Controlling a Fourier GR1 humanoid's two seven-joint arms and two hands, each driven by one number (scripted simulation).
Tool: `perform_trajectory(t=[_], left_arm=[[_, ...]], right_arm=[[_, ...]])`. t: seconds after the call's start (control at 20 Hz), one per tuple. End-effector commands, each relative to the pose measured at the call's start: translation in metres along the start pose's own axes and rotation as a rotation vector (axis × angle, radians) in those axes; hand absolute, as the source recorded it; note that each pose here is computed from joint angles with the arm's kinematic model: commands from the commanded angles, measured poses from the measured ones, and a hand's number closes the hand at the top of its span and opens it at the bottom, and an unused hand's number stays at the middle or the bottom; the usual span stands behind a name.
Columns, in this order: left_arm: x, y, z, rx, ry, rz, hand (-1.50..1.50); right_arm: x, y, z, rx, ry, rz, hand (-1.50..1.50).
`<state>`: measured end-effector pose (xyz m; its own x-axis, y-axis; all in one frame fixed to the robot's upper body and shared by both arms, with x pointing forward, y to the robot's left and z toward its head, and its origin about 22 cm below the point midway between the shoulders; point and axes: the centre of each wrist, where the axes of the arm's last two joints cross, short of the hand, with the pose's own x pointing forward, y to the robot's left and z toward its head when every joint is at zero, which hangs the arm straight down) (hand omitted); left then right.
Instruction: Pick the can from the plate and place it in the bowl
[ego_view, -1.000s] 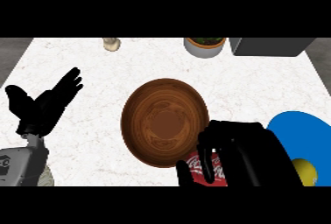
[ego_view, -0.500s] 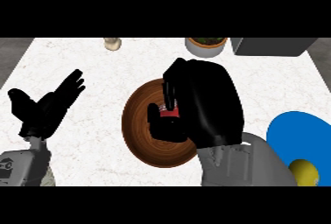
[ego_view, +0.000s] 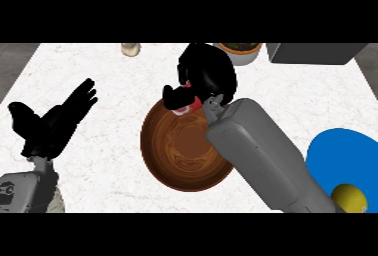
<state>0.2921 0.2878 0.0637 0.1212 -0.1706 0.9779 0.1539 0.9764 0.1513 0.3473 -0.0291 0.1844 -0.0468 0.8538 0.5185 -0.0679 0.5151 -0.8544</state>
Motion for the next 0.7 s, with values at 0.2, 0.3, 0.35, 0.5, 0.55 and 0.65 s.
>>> perform_trajectory(t=[0.2, 0.3, 0.35, 0.5, 0.55, 0.65], left_arm=[[-0.011, 0.001, -0.007, -0.024, -0.004, 0.011, 0.00], [0.006, -0.007, -0.011, -0.050, -0.028, -0.005, 0.00], [0.001, -0.010, -0.013, -0.038, -0.019, -0.010, 0.00], [0.011, -0.018, -0.018, -0.055, -0.014, -0.001, 0.00], [0.006, 0.002, -0.012, -0.054, -0.026, -0.001, 0.00], [0.002, -0.021, -0.016, -0.040, -0.018, -0.004, 0.00]], right_arm=[[-0.024, 0.032, -0.035, 0.090, 0.154, -0.274, 1.50], [-0.046, 0.043, -0.042, 0.043, 0.188, -0.384, -1.50], [-0.043, 0.044, -0.046, 0.049, 0.180, -0.407, -1.50], [-0.040, 0.046, -0.055, -0.006, 0.094, -0.443, -1.50], [-0.047, 0.060, -0.051, -0.033, 0.081, -0.436, -1.50], [-0.043, 0.050, -0.062, -0.061, 0.055, -0.470, -1.50]])
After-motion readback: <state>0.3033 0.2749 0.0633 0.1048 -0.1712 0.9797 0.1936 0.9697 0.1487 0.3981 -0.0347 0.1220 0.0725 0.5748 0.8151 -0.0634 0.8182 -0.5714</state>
